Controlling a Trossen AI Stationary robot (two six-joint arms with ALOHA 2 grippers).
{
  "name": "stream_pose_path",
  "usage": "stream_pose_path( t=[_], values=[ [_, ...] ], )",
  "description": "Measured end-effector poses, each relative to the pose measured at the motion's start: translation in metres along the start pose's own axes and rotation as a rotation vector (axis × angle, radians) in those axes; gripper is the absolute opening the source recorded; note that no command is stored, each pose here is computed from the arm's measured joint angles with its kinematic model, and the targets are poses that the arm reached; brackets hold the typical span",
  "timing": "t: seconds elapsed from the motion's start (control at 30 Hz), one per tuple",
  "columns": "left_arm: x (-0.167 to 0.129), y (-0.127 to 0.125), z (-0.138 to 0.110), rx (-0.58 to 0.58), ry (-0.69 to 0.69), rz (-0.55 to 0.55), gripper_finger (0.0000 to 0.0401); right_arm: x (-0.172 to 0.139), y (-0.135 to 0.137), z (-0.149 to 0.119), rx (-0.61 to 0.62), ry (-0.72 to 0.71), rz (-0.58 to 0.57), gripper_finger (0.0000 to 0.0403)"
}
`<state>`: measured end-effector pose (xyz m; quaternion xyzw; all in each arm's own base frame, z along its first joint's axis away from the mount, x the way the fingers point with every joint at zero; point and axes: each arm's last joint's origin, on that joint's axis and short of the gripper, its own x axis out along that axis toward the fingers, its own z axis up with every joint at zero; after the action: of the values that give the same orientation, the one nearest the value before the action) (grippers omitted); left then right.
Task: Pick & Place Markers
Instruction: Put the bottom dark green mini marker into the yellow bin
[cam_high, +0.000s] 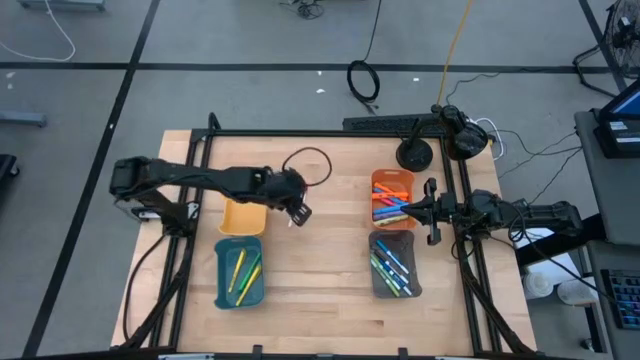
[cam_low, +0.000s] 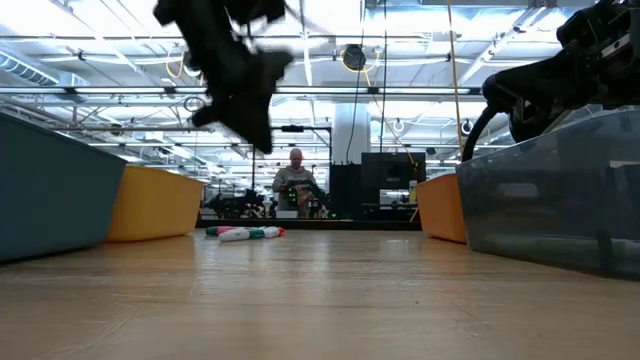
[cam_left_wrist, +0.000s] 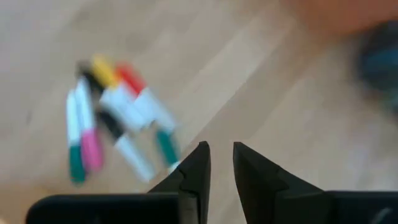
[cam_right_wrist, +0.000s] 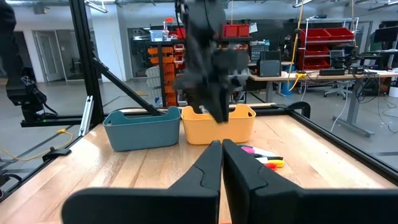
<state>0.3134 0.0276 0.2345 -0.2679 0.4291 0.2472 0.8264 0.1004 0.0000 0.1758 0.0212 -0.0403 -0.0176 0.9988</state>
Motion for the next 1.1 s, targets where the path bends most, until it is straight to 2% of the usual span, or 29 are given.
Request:
stream_pose_path(
  t=[0.1, 0.2, 0.3, 0.37, 0.53, 0.67, 0.77, 0.83, 0.93, 1.1],
  values=[
    [-0.031, -0.012, 0.013, 0.058, -0.143, -0.086, 0.0061, 0.000, 0.000, 0.000, 0.000, 0.000, 0.000, 0.0004],
    [-0.057, -0.030, 0.026, 0.175, -0.242, -0.090, 0.0046, 0.000, 0.000, 0.000, 0.000, 0.000, 0.000, 0.0004],
    [-0.070, -0.053, 0.037, 0.298, -0.266, -0.082, 0.0025, 0.000, 0.000, 0.000, 0.000, -0.001, 0.000, 0.0004],
    [-0.069, -0.066, 0.039, 0.368, -0.224, -0.043, 0.0011, 0.000, 0.000, 0.000, 0.000, 0.000, 0.000, 0.0004],
    [-0.039, -0.085, 0.037, 0.436, -0.049, 0.120, 0.0012, 0.000, 0.000, 0.000, 0.000, 0.003, 0.000, 0.0004],
    [0.002, -0.090, 0.033, 0.443, 0.079, 0.207, 0.0042, 0.000, 0.000, 0.000, 0.000, 0.006, 0.000, 0.0004],
    [0.021, -0.084, 0.029, 0.450, 0.173, 0.264, 0.0077, 0.000, 0.000, -0.001, 0.000, 0.006, 0.000, 0.0004],
    [0.034, -0.075, 0.027, 0.384, 0.267, 0.273, 0.0106, 0.000, 0.000, -0.001, 0.000, 0.008, 0.000, 0.0004],
    [0.054, -0.063, 0.028, 0.226, 0.398, 0.246, 0.0154, 0.000, 0.000, -0.001, 0.000, 0.007, 0.000, 0.0004],
    [0.081, -0.051, 0.027, 0.158, 0.478, 0.277, 0.0213, 0.000, 0.000, -0.001, 0.000, 0.008, 0.000, 0.0004]
  ],
)
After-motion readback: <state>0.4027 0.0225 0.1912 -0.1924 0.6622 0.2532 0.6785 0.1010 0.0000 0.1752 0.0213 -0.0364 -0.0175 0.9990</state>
